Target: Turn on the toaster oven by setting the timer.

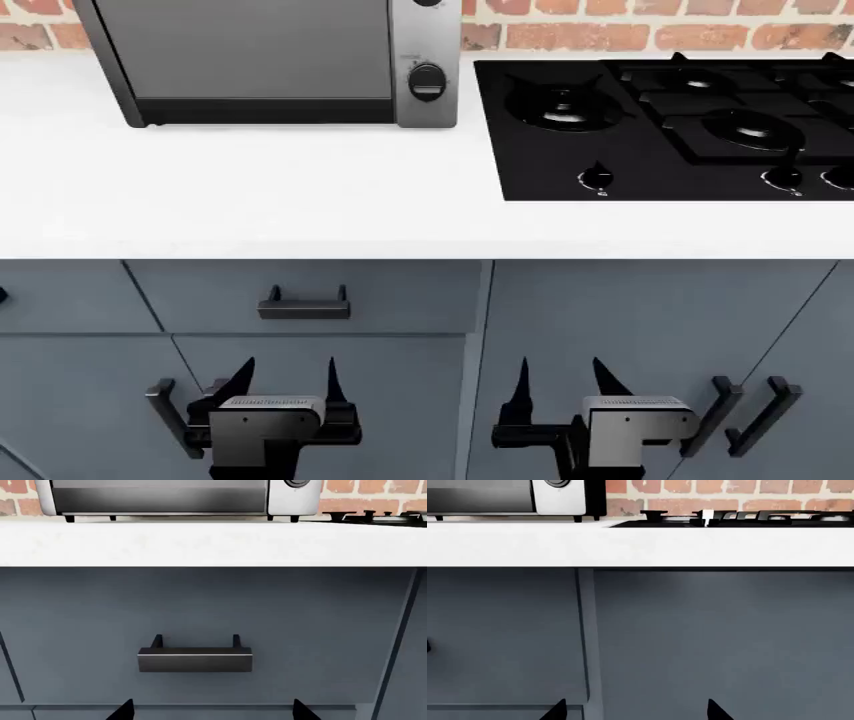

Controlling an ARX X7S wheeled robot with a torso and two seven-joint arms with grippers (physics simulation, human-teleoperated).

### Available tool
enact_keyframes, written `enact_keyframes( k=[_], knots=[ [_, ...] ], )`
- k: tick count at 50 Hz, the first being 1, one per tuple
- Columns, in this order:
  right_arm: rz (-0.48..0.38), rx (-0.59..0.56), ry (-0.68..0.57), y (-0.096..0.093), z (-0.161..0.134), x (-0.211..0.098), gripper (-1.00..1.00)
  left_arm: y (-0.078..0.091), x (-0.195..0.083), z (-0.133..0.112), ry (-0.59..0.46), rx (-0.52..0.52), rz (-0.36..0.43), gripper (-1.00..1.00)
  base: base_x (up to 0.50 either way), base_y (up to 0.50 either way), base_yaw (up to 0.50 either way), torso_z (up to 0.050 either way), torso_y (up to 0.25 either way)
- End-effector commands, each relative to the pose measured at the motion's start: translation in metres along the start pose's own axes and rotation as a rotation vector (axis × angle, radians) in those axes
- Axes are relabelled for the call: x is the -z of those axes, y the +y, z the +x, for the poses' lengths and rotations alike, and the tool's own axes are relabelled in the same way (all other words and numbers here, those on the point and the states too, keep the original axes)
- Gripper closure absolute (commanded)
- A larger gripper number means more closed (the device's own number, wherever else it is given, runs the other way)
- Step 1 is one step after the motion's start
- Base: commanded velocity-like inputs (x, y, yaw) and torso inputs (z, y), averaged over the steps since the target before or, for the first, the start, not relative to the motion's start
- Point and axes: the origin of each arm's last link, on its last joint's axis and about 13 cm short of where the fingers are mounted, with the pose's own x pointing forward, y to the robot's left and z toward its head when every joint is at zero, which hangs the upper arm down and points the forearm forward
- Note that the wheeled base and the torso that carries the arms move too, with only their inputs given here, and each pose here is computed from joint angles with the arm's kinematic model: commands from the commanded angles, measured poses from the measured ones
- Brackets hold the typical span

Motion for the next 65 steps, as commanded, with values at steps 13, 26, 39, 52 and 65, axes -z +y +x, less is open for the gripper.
enact_keyframes(
  k=[13,26,39,52,65],
  knots=[
    [-0.024,-0.016,-0.004,0.002,-0.003,0.003,-1.0,-0.002,0.001,0.0,0.006,0.002,-0.007,-1.0,0.0,0.0,0.0,0.0,0.0],
    [-0.075,0.002,-0.084,-0.003,-0.013,-0.034,-1.0,0.001,-0.041,-0.013,-0.055,0.032,-0.01,-1.0,0.0,0.0,0.0,0.0,0.0],
    [-0.139,-0.034,-0.102,-0.014,-0.024,-0.099,-1.0,0.007,-0.107,-0.026,-0.085,0.09,0.016,-1.0,0.0,0.0,0.0,0.0,0.0],
    [-0.171,-0.055,-0.113,-0.023,-0.007,-0.162,-1.0,0.019,-0.175,-0.015,0.01,-0.016,-0.017,-1.0,0.0,0.0,0.0,0.0,0.0],
    [-0.118,-0.057,-0.059,-0.024,0.001,-0.204,-1.0,0.03,-0.215,-0.019,-0.043,-0.114,0.009,-1.0,0.0,0.0,0.0,0.0,0.0]
  ],
)
